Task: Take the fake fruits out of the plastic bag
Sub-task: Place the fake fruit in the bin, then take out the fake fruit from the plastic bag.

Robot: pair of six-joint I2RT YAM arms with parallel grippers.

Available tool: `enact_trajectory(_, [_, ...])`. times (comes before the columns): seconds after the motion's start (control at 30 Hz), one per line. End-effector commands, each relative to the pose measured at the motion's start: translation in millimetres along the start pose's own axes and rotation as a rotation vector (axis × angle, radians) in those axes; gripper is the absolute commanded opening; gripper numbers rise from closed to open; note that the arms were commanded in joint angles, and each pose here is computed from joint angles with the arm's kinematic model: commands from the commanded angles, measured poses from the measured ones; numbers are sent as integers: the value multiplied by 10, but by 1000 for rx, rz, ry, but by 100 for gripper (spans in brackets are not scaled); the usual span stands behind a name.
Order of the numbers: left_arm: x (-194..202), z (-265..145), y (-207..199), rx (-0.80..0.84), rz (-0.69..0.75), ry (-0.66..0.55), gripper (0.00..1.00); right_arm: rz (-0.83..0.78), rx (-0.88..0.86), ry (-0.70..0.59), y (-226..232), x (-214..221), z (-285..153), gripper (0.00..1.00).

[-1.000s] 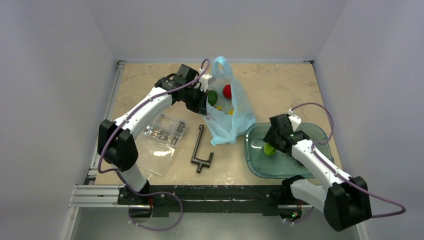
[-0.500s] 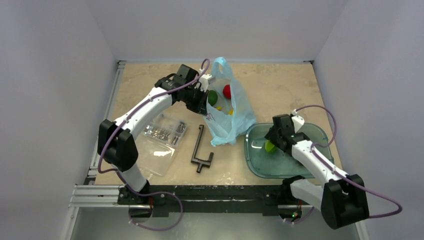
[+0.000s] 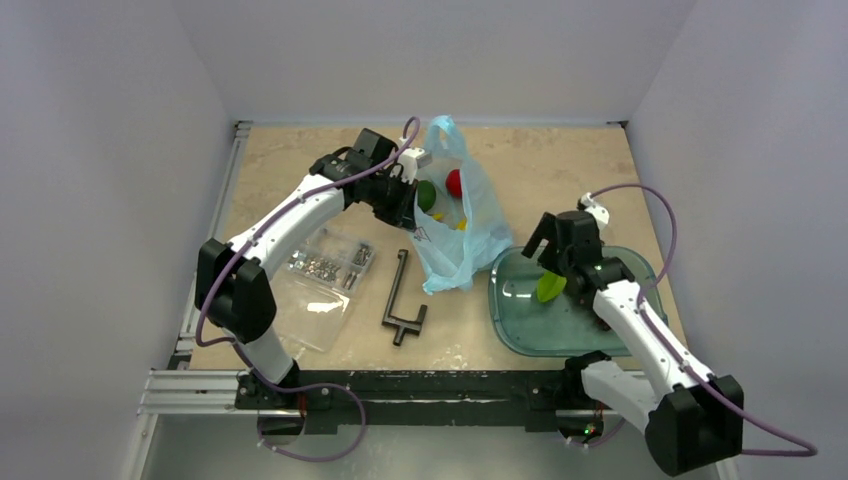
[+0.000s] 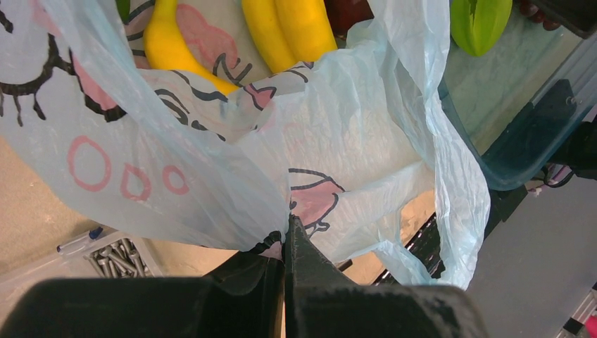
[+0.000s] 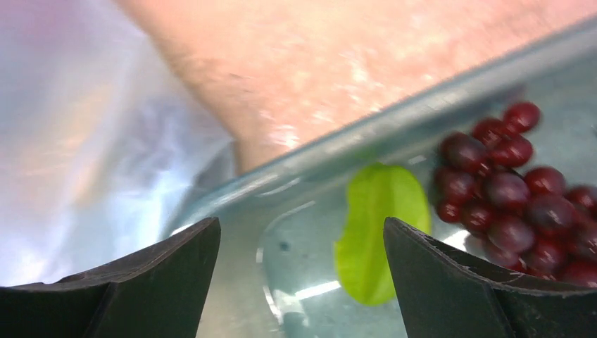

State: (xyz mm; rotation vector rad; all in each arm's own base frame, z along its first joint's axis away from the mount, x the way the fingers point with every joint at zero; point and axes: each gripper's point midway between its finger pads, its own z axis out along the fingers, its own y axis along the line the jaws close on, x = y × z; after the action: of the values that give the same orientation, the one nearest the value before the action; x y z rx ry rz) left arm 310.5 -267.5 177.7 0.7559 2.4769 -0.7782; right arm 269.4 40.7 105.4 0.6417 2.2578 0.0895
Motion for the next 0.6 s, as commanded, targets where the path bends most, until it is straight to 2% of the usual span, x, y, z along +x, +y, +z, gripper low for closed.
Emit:
enact_trajectory(0.0, [-184, -131, -148, 39, 27, -73, 0, -104, -325, -84, 705, -402, -377, 85])
enact_trajectory(0.1, [-182, -123, -146, 41, 25, -73, 0, -170, -531, -140, 1235, -460, -690, 85])
enact_trajectory(0.23, [-172, -93, -131, 41, 21, -65, 0, -249, -688, -158, 1870, -399, -1005, 82])
enact_trajectory(0.37, [-158, -75, -111, 34, 19, -59, 0, -240, -867, -172, 2394, -337, -1262, 69])
enact_trajectory(0.43, [-160, -64, -105, 34, 18, -57, 0, -210, -957, -176, 2600, -306, -1356, 57])
enact_trajectory(0.5, [-152, -55, -111, 38, 16, -54, 0, -182, -983, -165, 2725, -261, -1320, 46])
enact_trajectory(0.57, [-156, -59, -113, 38, 15, -55, 0, -181, -978, -144, 2818, -207, -1235, 40])
